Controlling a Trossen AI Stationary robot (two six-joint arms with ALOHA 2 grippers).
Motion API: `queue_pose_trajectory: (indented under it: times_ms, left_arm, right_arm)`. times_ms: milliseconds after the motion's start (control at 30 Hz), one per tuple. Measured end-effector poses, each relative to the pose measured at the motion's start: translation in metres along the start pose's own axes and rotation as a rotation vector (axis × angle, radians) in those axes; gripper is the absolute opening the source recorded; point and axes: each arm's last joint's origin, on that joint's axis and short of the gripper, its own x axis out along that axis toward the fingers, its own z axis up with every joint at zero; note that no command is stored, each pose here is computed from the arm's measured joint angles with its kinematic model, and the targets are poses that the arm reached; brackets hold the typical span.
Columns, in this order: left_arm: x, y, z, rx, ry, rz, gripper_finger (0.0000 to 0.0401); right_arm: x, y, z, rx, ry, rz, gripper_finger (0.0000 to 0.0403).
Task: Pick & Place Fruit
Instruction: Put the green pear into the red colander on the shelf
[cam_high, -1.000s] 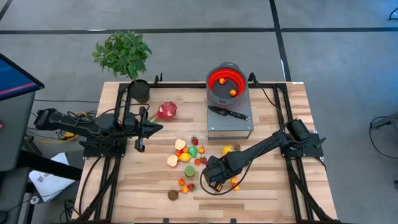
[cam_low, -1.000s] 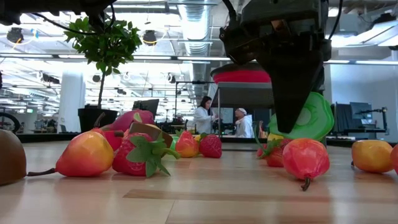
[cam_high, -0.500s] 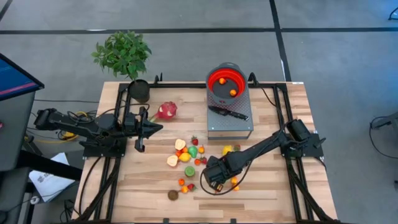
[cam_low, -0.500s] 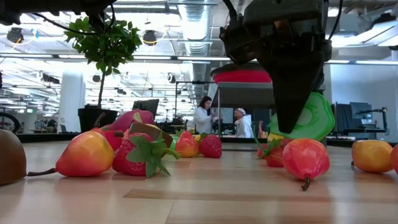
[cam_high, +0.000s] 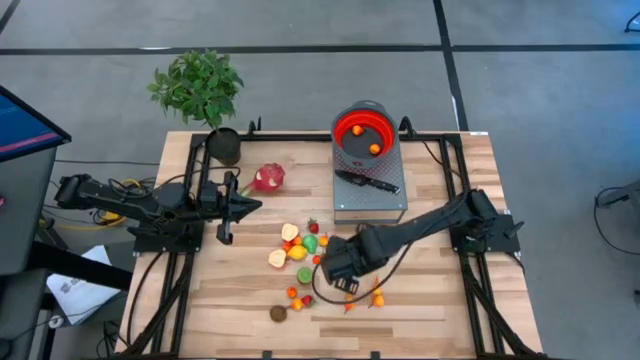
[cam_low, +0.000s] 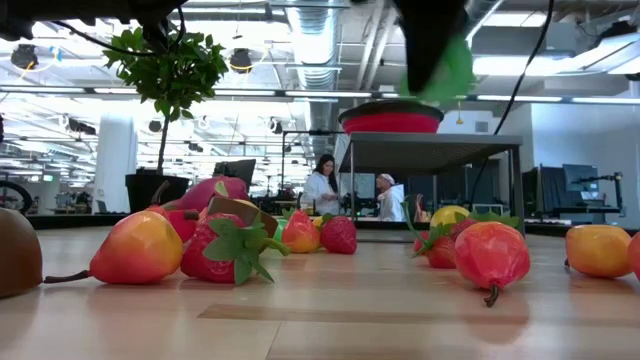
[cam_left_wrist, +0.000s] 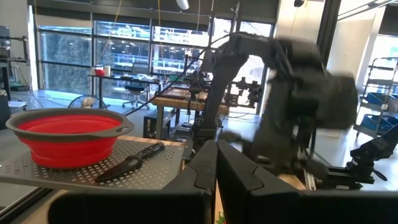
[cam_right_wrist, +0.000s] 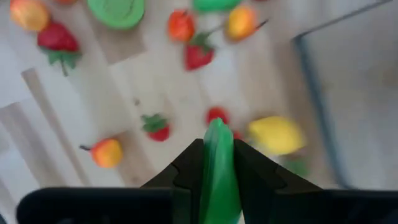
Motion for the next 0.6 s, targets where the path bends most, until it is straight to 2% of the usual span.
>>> queue_pose_trajectory:
  times_ms: [233, 367, 600]
  left_arm:
    - [0.000, 0.000, 0.000, 0.000, 0.000, 0.000, 0.0003]
    - [0.000, 0.000, 0.000, 0.000, 0.000, 0.000, 0.0003]
    - [0.000, 0.000, 0.000, 0.000, 0.001, 0.000, 0.0003]
  right_arm:
    - [-0.053, -0.045, 0.025, -0.089, -0.069, -0.142, 0.0068]
    - [-0.081, -0.078, 0.036, -0.158, -0.155, -0.129, 0.0068]
    - [-0.122, -0.160, 0.040, -0.073, -0.291, -0.184, 0.0067]
